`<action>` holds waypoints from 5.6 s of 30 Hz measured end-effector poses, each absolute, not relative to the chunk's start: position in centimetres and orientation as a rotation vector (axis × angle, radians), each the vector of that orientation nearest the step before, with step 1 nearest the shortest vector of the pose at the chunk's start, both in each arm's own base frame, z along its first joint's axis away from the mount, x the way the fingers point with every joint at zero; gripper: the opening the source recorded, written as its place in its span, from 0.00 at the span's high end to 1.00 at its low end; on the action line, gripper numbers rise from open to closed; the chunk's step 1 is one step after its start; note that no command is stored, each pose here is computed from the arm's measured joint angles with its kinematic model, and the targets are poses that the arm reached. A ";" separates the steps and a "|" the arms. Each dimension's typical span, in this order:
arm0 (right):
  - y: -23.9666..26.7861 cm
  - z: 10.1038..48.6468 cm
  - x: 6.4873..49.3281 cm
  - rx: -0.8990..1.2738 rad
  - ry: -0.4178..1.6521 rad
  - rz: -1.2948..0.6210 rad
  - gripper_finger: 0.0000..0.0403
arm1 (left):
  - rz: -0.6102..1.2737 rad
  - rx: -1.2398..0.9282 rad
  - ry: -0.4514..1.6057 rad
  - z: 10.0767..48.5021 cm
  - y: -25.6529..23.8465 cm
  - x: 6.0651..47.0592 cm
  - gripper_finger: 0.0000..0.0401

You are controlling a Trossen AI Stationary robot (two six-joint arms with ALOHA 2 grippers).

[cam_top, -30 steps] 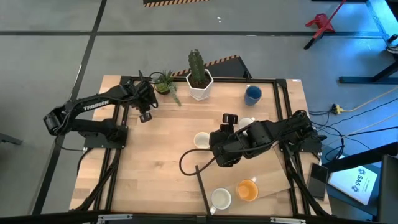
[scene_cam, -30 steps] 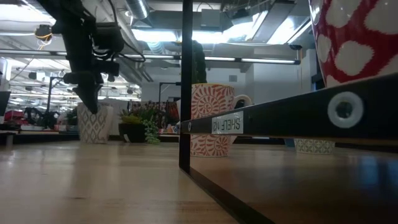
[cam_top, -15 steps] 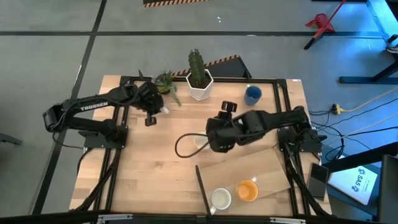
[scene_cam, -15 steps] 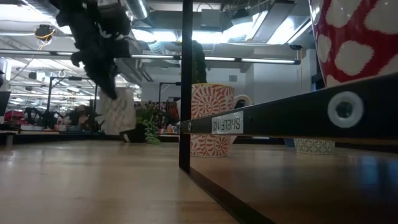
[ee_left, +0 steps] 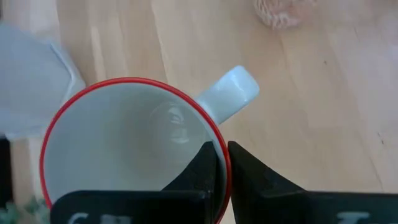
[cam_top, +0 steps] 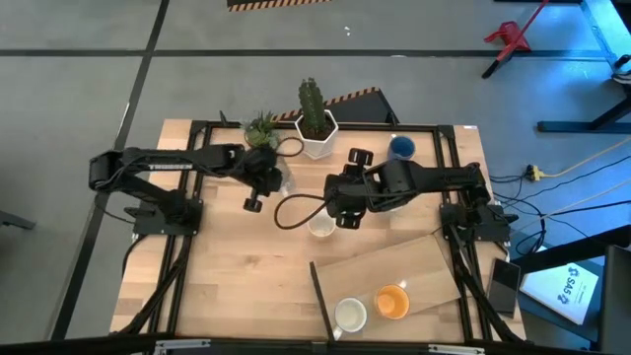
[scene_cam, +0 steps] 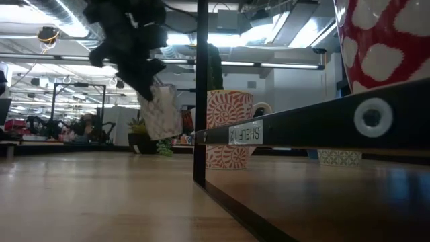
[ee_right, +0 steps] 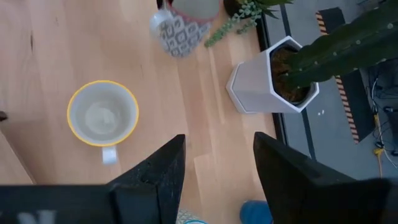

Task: Place coffee mugs
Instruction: Put the gray mug on the shelf

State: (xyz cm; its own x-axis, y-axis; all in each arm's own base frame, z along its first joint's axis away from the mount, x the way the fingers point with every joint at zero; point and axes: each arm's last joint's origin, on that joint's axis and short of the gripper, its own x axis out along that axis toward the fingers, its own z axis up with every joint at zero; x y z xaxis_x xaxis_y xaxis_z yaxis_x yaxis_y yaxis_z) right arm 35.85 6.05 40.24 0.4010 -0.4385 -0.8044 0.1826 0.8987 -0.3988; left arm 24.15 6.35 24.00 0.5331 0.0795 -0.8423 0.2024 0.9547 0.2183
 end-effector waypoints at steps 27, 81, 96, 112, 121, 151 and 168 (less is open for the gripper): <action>6.1 40.3 35.9 -0.245 1.084 -0.399 0.56 | -0.266 0.425 1.077 22.3 7.0 30.0 0.90; -6.6 23.9 48.4 0.108 1.238 -0.428 0.57 | 0.200 -0.028 0.846 34.7 2.6 13.1 0.55; -6.9 22.7 48.7 0.145 1.271 -0.350 0.98 | 0.200 -0.029 0.854 34.6 2.6 13.2 0.55; -7.8 24.0 48.2 0.183 1.272 -0.200 1.00 | 0.293 0.008 0.859 34.7 2.9 13.1 0.55; -9.2 26.5 46.7 0.179 1.258 -0.174 1.00 | 0.333 0.025 0.860 34.7 3.0 13.1 0.55; -9.8 25.7 46.3 0.078 1.330 -0.190 0.73 | 0.347 0.031 0.859 34.7 3.0 13.1 0.55; -9.8 21.7 45.7 0.110 1.442 -0.172 0.77 | 0.366 0.044 0.860 34.7 3.1 13.1 0.55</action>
State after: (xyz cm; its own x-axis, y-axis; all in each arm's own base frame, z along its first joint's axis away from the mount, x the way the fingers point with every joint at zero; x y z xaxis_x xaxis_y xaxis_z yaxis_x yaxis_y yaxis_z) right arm 45.72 -9.83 21.69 0.1197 -0.0516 -0.9915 0.1836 0.9826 -0.0290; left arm 13.08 3.08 34.72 0.5941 0.3322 -0.7326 -0.2973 0.9369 0.1838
